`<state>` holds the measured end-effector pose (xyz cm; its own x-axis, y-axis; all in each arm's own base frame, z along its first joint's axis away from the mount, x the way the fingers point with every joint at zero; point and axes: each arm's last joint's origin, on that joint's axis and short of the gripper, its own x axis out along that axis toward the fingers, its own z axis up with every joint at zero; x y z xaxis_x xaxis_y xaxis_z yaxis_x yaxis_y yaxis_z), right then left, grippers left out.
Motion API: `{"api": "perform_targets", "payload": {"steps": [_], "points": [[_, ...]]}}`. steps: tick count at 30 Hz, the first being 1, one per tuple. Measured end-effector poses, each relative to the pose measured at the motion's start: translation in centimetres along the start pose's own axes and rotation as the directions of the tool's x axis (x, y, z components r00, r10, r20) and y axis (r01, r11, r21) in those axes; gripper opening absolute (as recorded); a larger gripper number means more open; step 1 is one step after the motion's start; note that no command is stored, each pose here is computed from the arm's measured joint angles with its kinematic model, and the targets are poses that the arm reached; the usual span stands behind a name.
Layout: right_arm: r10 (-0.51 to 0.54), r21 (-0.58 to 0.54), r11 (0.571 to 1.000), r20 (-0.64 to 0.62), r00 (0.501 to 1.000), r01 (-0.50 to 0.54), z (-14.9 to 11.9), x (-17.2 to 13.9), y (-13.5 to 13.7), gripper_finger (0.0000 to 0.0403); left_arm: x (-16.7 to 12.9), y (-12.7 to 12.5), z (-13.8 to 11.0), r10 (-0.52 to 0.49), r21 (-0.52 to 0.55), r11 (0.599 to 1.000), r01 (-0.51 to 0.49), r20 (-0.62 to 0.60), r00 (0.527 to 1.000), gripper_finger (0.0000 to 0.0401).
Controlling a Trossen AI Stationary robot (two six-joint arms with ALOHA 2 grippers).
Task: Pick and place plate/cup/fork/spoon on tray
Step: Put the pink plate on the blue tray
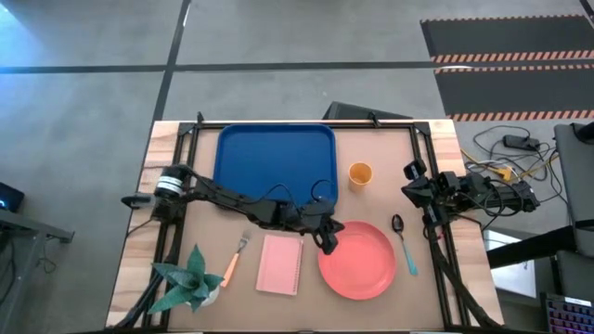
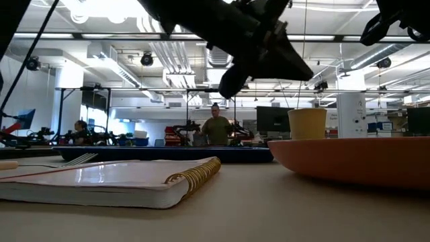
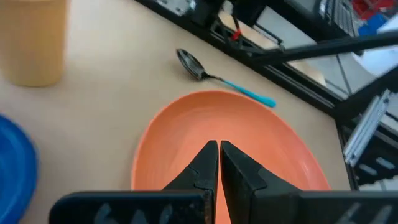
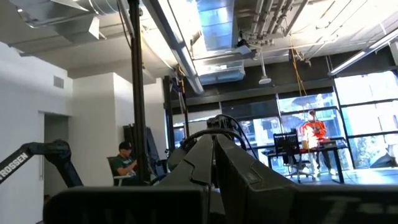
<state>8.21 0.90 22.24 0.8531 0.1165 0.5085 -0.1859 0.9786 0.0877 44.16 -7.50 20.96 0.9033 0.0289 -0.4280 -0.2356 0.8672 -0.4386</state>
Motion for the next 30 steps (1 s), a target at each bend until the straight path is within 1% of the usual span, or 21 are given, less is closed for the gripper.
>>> {"api": "perform_targets", "payload": {"steps": [4,6,8,10,12,24,27,30], "points": [[0.000,0.001,1.000,-0.001,1.000,0.000,0.0,0.0,0.0,0.0009,0.5,-0.1,0.3,-0.004,0.003,1.000,0.004,0.009,1.000,0.0000],[0.000,0.001,1.000,-0.002,1.000,0.000,0.0,0.0,0.0,0.0009,0.5,0.0,0.0,0.007,0.005,1.000,-0.007,-0.012,1.000,0.0000],[0.001,0.001,1.000,-0.002,1.000,-0.001,0.0,0.0,0.0,0.0009,0.5,0.3,-0.4,0.032,0.028,0.999,-0.030,-0.056,0.998,0.0000],[0.000,0.000,1.000,-0.002,1.000,0.000,0.0,0.0,0.0,0.0009,0.4,0.8,-1.3,0.067,0.079,0.995,-0.057,-0.137,0.988,0.0000],[0.000,-0.001,1.000,-0.003,1.000,0.000,0.0,0.0,0.0,0.0009,0.3,1.2,-1.8,0.085,0.096,0.993,-0.067,-0.196,0.977,0.0000],[0.000,-0.001,1.000,-0.002,1.000,0.000,0.0,0.0,0.0,0.0009,0.2,1.1,-1.6,0.077,0.093,0.994,-0.060,-0.192,0.978,0.0001],[0.000,-0.001,1.000,-0.003,1.000,0.000,0.0,0.0,0.0,0.0009,0.2,1.1,-1.6,0.075,0.065,0.996,-0.063,-0.194,0.978,0.0020],[0.000,-0.001,1.000,-0.004,1.000,0.000,0.0,0.0,0.0,0.0009,0.2,1.1,-1.7,0.075,0.021,0.997,-0.072,-0.197,0.978,0.0061]]}}
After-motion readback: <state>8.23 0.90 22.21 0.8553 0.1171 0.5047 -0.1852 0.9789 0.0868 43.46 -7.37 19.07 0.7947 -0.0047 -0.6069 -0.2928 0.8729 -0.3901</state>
